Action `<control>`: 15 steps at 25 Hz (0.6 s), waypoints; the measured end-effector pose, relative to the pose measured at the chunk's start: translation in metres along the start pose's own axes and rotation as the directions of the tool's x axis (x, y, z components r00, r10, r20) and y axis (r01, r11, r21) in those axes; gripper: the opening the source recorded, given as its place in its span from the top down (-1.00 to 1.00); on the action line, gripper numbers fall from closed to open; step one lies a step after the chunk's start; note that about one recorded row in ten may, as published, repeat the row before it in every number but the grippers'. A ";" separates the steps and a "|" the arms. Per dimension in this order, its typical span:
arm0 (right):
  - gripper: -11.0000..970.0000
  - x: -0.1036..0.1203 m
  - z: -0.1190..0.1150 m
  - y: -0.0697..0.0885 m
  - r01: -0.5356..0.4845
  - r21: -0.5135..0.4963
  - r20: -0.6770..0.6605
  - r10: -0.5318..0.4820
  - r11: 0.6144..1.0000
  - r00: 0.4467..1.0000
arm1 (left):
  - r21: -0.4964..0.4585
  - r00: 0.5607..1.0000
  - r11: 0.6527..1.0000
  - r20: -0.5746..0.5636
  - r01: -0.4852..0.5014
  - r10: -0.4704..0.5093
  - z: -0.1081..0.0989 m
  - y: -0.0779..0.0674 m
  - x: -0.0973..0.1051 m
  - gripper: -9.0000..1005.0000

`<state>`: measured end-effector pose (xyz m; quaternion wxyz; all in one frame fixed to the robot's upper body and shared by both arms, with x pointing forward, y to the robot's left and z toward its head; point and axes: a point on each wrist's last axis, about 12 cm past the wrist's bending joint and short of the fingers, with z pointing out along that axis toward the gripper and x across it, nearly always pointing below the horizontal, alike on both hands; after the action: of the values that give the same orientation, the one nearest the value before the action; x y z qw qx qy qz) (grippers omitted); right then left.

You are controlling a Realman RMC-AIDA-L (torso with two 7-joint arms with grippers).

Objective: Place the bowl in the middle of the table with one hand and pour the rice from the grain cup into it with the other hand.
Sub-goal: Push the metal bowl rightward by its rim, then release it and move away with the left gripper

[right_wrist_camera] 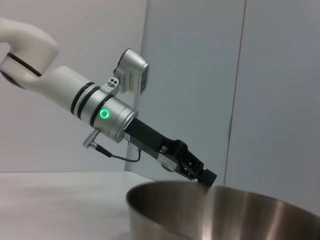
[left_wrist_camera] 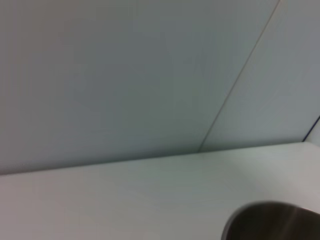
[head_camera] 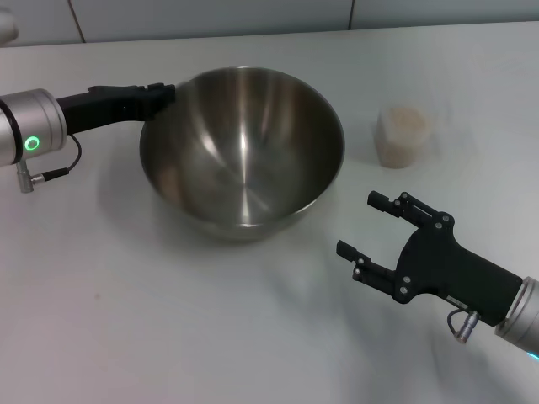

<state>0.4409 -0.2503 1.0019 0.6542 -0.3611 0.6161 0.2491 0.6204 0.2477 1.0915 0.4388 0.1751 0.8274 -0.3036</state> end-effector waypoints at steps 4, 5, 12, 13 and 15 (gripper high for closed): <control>-0.53 0.000 0.000 0.000 0.000 0.000 0.000 0.000 1.000 1.000 | 0.009 0.998 1.000 0.059 0.005 -0.006 -0.005 0.001 0.003 0.69; -0.53 0.000 0.000 0.000 0.001 0.000 0.000 -0.001 1.000 1.000 | 0.009 0.998 1.000 0.059 0.005 -0.006 -0.005 0.001 0.003 0.66; -0.53 0.000 0.001 -0.001 0.001 0.004 0.001 -0.001 1.000 1.000 | 0.000 0.997 1.000 0.081 0.007 -0.007 -0.009 0.003 0.002 0.45; -0.53 0.000 0.001 -0.001 0.001 0.007 0.002 -0.001 1.000 1.000 | 0.000 0.997 1.000 0.081 0.007 -0.007 -0.009 0.003 0.002 0.32; -0.53 -0.001 0.001 -0.002 0.001 0.009 0.003 -0.001 1.000 1.000 | -0.001 0.997 1.000 0.082 -0.006 0.006 -0.009 0.003 0.001 0.05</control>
<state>0.4428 -0.2507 1.0028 0.6570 -0.3581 0.6161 0.2463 0.6160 0.2560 1.0930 0.4735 0.1649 0.8082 -0.3089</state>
